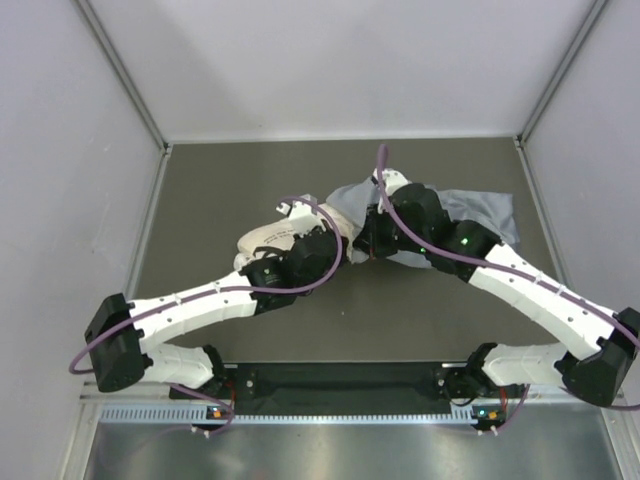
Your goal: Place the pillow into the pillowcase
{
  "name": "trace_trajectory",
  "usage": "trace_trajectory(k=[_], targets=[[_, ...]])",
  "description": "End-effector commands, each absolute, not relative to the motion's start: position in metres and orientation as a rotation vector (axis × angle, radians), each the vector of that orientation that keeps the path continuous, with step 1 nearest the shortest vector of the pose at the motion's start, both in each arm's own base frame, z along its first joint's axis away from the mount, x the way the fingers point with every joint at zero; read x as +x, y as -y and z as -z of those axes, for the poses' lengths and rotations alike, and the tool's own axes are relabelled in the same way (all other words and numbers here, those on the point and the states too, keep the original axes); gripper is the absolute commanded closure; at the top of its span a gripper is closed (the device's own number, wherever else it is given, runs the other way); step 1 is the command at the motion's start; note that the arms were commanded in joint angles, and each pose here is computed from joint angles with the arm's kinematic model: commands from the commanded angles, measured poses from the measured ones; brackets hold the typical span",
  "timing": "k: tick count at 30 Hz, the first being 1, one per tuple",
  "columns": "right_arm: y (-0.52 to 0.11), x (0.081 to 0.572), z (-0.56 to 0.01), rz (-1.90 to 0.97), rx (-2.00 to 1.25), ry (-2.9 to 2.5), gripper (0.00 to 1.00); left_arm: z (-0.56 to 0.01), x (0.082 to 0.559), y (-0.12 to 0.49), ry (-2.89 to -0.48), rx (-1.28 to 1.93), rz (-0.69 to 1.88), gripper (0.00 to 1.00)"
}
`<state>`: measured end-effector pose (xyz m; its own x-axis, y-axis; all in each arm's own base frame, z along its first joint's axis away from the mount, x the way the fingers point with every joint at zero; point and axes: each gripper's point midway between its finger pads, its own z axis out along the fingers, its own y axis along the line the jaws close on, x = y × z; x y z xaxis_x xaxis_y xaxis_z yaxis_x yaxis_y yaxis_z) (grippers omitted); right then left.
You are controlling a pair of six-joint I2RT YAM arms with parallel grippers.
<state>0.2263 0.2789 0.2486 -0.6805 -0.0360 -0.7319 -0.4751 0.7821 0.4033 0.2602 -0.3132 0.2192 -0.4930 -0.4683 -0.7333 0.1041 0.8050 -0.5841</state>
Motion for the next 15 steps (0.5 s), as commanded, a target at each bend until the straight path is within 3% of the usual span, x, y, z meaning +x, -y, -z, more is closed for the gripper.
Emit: trace_trajectory(k=[1, 5, 10, 15], targets=[[-0.287, 0.222, -0.341, -0.922, -0.391, -2.017, 1.0, -0.306, 0.271, 0.325, -1.777, -0.319, 0.88, 1.0], [-0.281, 0.229, -0.357, -0.869, -0.362, -1.996, 1.0, -0.317, 0.268, 0.336, -1.815, -0.245, 0.884, 1.0], [-0.275, 0.238, -0.326, -0.815, -0.333, -2.062, 1.0, -0.287, 0.284, 0.293, -2.017, -0.257, 0.74, 0.31], [-0.265, 0.257, -0.275, -0.768, -0.274, -2.145, 1.0, -0.273, 0.279, 0.222, -2.137, -0.244, 0.624, 0.18]])
